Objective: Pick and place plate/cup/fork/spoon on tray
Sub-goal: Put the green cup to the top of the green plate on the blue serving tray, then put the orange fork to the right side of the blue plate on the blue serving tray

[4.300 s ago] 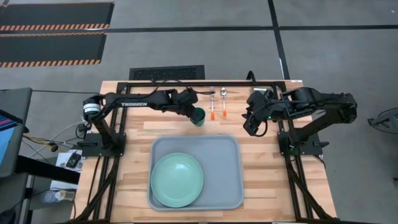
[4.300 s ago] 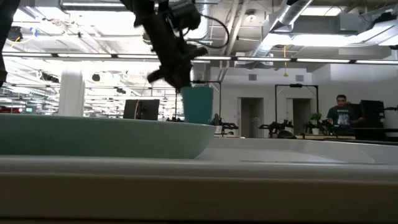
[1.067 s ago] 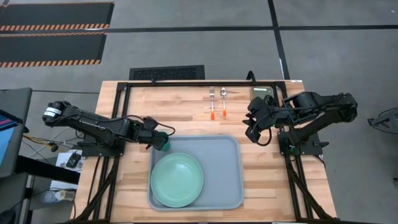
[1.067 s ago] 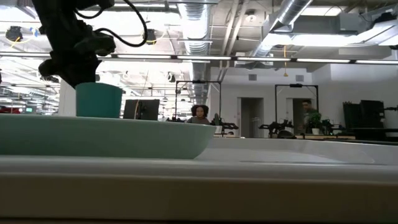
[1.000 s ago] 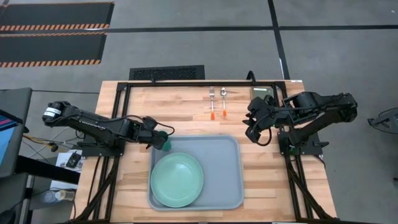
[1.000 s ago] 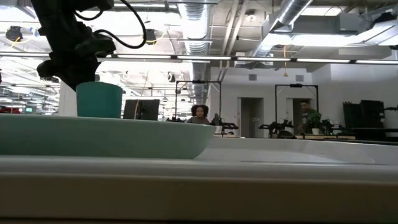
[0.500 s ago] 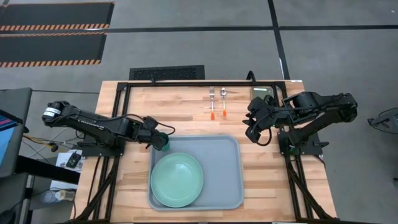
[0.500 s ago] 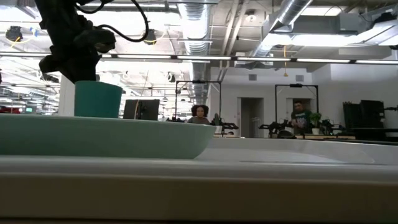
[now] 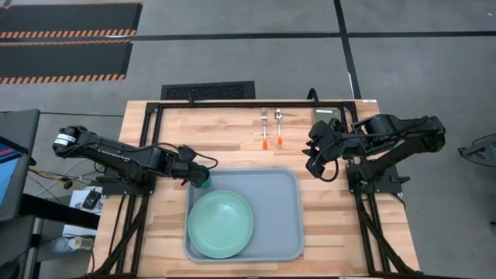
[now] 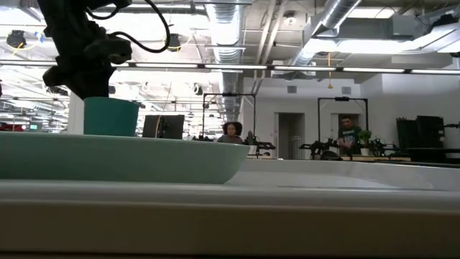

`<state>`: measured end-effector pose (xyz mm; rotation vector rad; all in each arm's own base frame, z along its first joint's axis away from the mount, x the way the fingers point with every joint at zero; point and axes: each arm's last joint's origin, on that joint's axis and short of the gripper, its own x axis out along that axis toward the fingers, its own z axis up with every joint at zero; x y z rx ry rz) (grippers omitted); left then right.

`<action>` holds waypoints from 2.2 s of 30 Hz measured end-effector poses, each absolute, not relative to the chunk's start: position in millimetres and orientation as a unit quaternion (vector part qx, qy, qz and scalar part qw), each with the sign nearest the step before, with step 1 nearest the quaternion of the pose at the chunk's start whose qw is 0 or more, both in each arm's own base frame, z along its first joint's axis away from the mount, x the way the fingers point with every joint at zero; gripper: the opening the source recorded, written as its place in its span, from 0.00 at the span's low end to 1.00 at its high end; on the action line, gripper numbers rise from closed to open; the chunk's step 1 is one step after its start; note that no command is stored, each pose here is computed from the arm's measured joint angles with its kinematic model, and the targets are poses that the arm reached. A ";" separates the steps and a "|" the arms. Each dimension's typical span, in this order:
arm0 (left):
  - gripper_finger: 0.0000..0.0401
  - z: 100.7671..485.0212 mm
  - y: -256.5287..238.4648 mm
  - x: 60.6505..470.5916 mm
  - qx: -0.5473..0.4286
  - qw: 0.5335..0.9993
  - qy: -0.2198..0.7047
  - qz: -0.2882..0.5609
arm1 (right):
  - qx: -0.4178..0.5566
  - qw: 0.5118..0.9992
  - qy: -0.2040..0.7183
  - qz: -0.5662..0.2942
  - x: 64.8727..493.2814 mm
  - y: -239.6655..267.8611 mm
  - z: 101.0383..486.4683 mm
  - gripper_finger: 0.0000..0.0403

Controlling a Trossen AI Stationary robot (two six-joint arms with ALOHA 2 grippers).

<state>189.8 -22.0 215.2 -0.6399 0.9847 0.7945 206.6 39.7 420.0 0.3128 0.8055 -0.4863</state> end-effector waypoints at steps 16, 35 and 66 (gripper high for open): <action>0.41 226.5 -22.1 193.3 -0.294 0.771 0.435 0.361 | 0.150 0.880 0.387 -0.233 206.7 39.7 420.0 0.38; 0.48 307.8 -19.6 206.7 -0.272 0.830 0.318 0.368 | 0.145 0.839 0.384 -0.357 218.1 26.4 373.8 0.38; 0.41 207.0 99.3 445.5 -0.249 0.848 0.268 0.383 | 0.214 0.848 0.326 -0.357 173.3 20.2 371.6 0.37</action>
